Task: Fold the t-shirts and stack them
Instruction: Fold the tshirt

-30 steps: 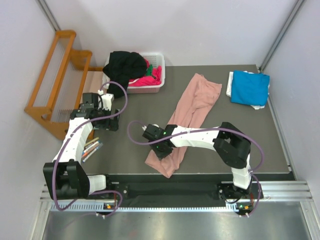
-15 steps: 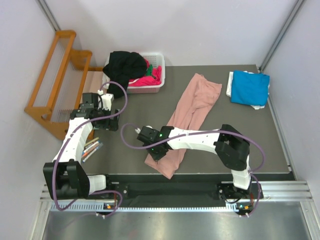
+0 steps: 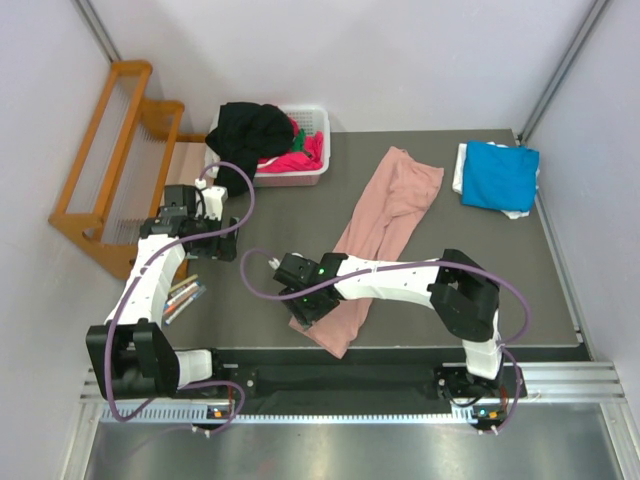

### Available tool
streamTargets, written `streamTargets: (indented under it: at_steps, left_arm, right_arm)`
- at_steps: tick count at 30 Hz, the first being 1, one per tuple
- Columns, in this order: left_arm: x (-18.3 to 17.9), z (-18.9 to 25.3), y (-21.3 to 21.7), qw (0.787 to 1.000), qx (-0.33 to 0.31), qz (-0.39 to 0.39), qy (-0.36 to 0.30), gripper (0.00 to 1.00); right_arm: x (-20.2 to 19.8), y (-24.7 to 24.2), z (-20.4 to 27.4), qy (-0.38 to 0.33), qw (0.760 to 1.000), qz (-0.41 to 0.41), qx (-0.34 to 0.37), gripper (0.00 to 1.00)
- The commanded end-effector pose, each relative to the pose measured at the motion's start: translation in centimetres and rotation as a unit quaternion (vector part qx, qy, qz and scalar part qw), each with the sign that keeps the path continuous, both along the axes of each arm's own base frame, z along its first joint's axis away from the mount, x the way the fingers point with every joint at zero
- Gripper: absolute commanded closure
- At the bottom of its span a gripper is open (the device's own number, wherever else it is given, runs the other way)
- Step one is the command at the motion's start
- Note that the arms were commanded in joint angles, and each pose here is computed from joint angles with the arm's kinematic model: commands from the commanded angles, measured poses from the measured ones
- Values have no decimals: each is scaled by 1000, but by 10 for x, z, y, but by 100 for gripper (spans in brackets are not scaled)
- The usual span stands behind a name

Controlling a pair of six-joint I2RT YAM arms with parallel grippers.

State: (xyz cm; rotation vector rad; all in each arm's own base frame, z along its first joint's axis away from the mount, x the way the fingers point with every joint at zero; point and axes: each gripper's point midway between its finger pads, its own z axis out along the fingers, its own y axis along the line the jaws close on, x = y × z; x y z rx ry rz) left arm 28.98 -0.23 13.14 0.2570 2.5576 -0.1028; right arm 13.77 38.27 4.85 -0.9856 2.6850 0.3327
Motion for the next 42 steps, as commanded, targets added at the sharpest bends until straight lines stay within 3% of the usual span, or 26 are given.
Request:
streamTargets:
  at_steps: [1, 2, 3, 4, 12, 23, 33, 42]
  left_arm:
    - [7, 15, 4, 1000, 10, -3, -23, 1]
    - [7, 16, 4, 1000, 10, -4, -25, 1]
    - [6, 15, 5, 1000, 11, -3, -23, 1]
    - [5, 15, 4, 1000, 11, -5, -23, 1]
    - [7, 15, 3, 1000, 10, -8, -22, 2]
    - [3, 12, 4, 1000, 11, -4, -21, 2]
    - [0, 12, 6, 1000, 17, -4, -21, 2]
    - [-3, 10, 11, 999, 31, -4, -23, 1]
  right_arm:
    - [1, 17, 24, -24, 999, 14, 36, 28]
    - [2, 17, 27, -27, 999, 14, 36, 10]
    - [3, 17, 34, -32, 999, 15, 41, 2]
    - [4, 15, 38, -37, 998, 15, 38, 0]
    - [8, 1, 72, -72, 996, 25, 39, 0]
    - [-14, -35, 27, -80, 992, 81, -51, 0]
    - [-17, -19, -6, -107, 982, 124, -98, 0]
    - [-24, 3, -18, -102, 980, 141, -96, 0]
